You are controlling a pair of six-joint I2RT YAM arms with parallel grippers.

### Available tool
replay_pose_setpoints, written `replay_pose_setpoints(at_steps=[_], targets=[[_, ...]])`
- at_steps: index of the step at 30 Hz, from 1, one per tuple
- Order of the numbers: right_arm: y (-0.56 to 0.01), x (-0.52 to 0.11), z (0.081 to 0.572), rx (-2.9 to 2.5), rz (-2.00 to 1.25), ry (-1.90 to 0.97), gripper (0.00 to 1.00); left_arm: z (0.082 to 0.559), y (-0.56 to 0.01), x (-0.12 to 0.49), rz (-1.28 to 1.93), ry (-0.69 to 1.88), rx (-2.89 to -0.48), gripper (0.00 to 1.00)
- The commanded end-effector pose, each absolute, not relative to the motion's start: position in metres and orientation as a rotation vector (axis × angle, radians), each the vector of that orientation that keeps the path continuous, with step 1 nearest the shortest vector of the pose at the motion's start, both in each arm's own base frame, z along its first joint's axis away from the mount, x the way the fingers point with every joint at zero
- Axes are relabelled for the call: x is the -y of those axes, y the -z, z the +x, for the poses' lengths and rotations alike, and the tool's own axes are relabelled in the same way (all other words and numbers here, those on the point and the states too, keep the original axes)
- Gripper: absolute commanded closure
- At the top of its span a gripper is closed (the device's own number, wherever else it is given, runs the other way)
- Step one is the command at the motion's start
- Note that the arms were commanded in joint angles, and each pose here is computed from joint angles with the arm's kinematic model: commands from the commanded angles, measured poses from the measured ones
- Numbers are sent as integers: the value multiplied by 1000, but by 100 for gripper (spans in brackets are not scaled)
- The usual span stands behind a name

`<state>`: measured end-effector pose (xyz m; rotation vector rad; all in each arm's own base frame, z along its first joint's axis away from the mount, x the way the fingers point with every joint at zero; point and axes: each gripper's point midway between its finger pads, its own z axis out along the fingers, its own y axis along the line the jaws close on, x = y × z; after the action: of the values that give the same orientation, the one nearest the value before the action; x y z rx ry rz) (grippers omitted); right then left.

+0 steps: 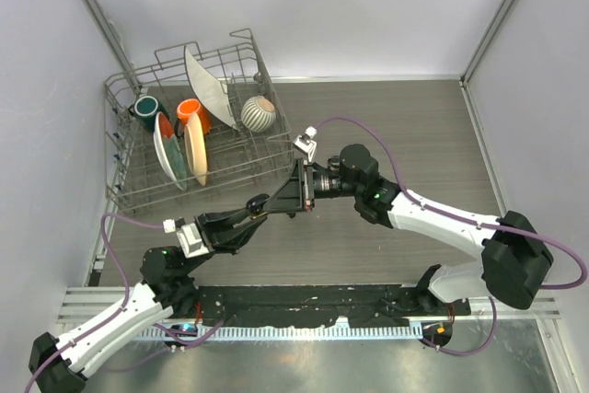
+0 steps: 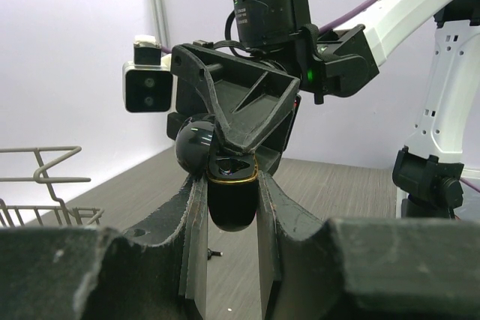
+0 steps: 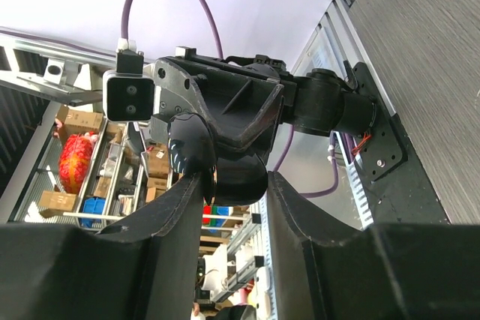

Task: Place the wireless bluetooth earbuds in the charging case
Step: Adjust the charging case.

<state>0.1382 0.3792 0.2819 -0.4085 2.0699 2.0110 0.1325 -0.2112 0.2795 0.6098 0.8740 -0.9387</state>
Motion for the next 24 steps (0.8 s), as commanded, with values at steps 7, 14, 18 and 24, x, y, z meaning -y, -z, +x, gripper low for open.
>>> replay_pose_setpoints(at_steps=[7,14,18,24], targets=[[-301,-382,133,-1959,-451,-2079,99,136,-285,207,559,937,-865,68],[-301,-381,133,-1959,-447,-2080,99,136,-286,207,558,939,-866,67],[-305,-380,132,-1937,-451,-2093,99,137,-285,207,555,940,-871,67],[-305,-380,132,-1929,-459,-2092,99,138,-285,208,553,939,-877,67]])
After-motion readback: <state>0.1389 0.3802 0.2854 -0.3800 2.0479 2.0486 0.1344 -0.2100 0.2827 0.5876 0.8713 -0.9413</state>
